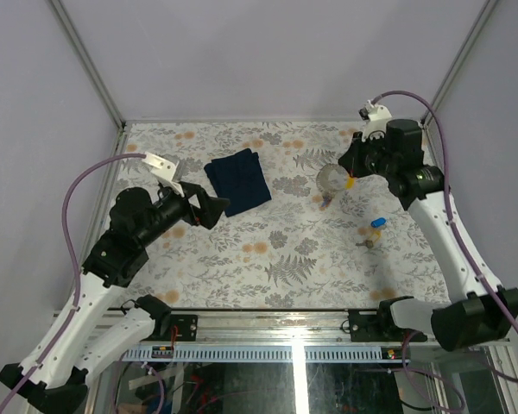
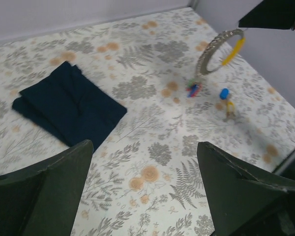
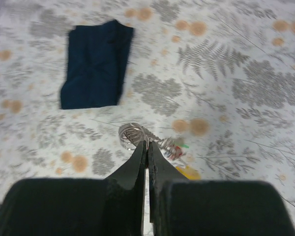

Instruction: Put the keys on the keyring

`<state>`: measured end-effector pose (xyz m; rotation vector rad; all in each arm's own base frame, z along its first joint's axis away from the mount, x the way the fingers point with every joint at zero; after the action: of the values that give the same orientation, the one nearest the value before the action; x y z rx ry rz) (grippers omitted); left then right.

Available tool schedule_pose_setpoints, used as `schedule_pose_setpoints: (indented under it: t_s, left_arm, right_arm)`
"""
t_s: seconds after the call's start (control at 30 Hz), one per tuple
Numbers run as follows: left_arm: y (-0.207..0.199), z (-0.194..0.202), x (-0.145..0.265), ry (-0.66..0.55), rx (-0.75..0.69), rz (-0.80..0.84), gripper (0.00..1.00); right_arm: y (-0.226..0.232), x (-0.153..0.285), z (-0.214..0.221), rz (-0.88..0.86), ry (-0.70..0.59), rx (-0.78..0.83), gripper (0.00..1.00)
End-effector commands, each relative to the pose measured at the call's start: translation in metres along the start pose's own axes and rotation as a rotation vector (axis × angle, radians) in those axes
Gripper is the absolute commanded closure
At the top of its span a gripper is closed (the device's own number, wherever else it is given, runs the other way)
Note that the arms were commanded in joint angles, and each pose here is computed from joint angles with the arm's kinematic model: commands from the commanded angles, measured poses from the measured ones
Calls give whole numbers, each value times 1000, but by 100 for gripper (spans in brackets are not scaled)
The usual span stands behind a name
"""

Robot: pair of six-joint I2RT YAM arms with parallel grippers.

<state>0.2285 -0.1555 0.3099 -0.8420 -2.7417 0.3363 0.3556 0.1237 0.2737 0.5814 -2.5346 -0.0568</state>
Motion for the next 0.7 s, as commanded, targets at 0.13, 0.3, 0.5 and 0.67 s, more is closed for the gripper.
schedule_pose_setpoints:
  t_s: [0.13,0.3,0.5,0.67]
  left_arm:
    - [-66,-53,-1,-129,-74,360,14]
    - [-93,-64,-5,-158,-87,448,13]
    - [-139,-69,-9,-186,-111,556,13]
    - [-171,-69,-1,-203,-130,682,24]
  right_arm:
    - [89,74,-43,-392,-216,85,100]
    - [126,98,-45,-483,-218,134,100]
    - [167,121,-44,-649,-240,168,100]
    - [191,161,-47,-837,-335,249,100]
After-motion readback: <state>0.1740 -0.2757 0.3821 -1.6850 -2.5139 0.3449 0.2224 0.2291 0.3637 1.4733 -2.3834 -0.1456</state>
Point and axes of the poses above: each gripper's point midway between its finger pads, its own x axis back along the fingers, its own y axis along the line the jaws close on, z = x × y, the point moved 1 cm from there along x, back along the fingers, and after that the axes turned 3 degrees about x, right-handed, at the moved point
